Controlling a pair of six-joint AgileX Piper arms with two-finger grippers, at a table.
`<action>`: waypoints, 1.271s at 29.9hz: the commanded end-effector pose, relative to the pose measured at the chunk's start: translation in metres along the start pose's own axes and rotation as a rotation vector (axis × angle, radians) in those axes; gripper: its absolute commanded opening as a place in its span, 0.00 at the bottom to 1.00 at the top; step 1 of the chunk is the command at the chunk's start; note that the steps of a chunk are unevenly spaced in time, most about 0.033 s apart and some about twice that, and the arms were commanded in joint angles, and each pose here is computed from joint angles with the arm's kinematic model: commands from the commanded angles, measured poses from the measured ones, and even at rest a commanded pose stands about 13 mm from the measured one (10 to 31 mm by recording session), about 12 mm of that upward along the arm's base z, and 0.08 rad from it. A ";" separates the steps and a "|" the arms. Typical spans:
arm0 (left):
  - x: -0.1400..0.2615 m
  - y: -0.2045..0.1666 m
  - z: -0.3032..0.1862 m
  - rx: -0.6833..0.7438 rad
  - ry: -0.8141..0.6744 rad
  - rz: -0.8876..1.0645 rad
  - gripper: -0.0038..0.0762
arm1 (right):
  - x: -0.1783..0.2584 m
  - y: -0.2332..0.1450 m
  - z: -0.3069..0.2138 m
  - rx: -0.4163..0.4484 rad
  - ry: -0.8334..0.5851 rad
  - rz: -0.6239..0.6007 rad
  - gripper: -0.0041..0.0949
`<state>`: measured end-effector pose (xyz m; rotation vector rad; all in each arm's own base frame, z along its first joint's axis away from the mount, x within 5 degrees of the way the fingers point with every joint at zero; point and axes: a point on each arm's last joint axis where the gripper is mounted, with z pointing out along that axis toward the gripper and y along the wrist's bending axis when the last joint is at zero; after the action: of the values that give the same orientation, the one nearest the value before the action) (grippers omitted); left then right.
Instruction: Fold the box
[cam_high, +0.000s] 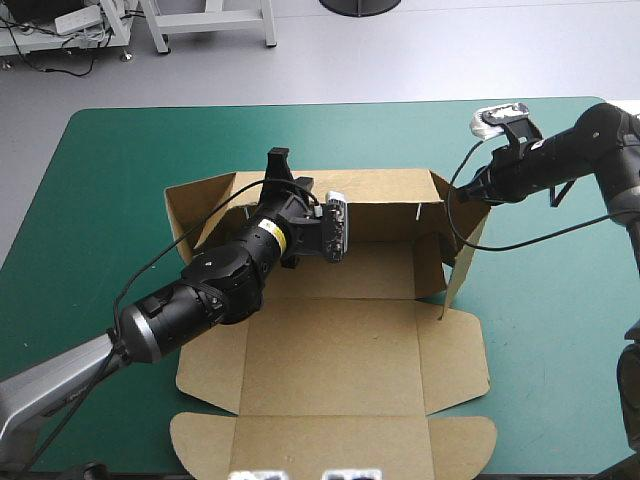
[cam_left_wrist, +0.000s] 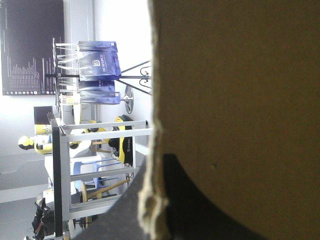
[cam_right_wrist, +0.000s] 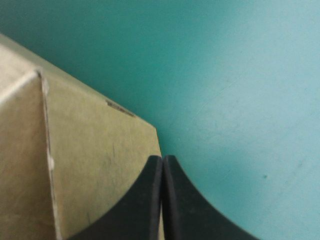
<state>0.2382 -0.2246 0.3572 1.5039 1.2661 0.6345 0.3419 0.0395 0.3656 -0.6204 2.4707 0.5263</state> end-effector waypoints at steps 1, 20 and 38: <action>-0.001 0.019 -0.013 -0.074 -0.018 -0.004 0.04 | -0.005 0.018 -0.020 -0.055 -0.055 -0.068 0.02; -0.002 0.017 -0.013 -0.062 -0.031 -0.022 0.04 | 0.082 0.040 0.011 0.016 -0.379 -0.372 0.02; 0.005 -0.002 -0.007 -0.047 -0.002 0.014 0.04 | 0.128 0.052 0.030 -0.015 -0.468 -0.349 0.04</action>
<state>0.2362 -0.2211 0.3344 1.5384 1.2837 0.6492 0.2335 0.0539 0.2652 -0.8452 1.9121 0.4394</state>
